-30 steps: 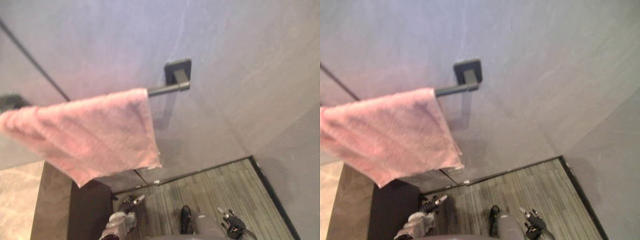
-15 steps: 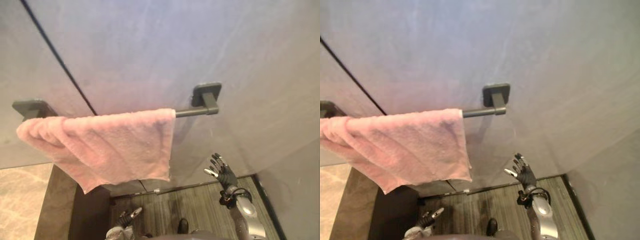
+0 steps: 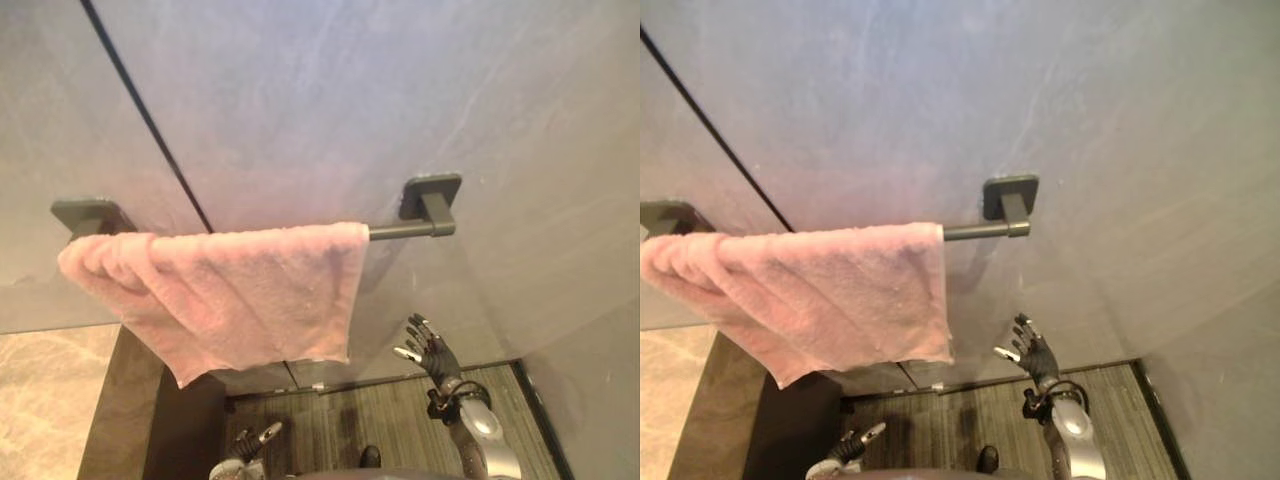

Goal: Organize washtable

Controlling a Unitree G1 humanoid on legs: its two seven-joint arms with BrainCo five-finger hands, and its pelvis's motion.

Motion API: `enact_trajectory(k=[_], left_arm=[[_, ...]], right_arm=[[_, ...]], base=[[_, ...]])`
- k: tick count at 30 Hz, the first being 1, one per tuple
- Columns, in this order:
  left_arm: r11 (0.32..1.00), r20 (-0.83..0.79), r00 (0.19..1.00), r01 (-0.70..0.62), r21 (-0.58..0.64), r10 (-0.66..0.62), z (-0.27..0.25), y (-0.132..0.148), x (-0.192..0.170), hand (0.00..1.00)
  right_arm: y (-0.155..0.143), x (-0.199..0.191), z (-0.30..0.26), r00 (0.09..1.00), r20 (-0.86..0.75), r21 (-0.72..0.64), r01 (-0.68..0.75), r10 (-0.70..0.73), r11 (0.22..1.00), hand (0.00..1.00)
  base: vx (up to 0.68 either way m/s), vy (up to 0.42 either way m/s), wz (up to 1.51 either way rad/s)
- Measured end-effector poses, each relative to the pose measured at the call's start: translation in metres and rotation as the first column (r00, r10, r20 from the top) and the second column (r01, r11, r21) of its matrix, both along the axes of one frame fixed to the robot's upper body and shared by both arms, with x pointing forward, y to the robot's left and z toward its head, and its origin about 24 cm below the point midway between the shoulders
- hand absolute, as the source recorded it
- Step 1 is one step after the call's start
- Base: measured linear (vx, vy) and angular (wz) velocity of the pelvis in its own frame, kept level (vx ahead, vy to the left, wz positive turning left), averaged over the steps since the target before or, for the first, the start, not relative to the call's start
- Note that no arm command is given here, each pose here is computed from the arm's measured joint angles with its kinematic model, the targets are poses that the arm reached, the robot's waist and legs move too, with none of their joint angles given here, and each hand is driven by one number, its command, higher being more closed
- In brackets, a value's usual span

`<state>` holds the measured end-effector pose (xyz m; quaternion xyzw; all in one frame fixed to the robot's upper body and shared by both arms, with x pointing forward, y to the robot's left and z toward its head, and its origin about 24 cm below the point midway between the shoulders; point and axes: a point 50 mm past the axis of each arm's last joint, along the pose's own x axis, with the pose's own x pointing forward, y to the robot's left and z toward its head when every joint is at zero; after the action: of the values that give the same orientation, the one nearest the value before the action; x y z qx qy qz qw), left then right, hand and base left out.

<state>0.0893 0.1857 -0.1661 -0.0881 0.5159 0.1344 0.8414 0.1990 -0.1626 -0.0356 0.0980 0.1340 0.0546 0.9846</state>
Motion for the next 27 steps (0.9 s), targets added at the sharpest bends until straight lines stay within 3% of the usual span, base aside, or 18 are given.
enact_trajectory(k=[12,19,27], left_arm=[[0.999,-0.013,1.0,0.017,0.036,-0.016,0.0,0.007,-0.003,0.0],[0.999,-0.018,1.0,0.02,0.04,-0.019,0.0,0.008,-0.005,0.0],[0.999,-0.019,0.999,0.033,0.043,-0.032,0.0,0.008,-0.004,0.0]], right_arm=[[0.007,0.006,0.078,0.933,0.342,-0.008,-0.114,0.109,0.993,0.0],[0.01,0.008,0.097,0.892,0.423,-0.027,-0.165,0.161,0.986,0.0],[0.045,0.025,0.113,0.818,0.488,-0.055,-0.319,0.304,0.946,0.0]], base=[[-0.03,0.0,-0.02],[0.04,0.009,-0.03],[-0.01,-0.005,0.02]])
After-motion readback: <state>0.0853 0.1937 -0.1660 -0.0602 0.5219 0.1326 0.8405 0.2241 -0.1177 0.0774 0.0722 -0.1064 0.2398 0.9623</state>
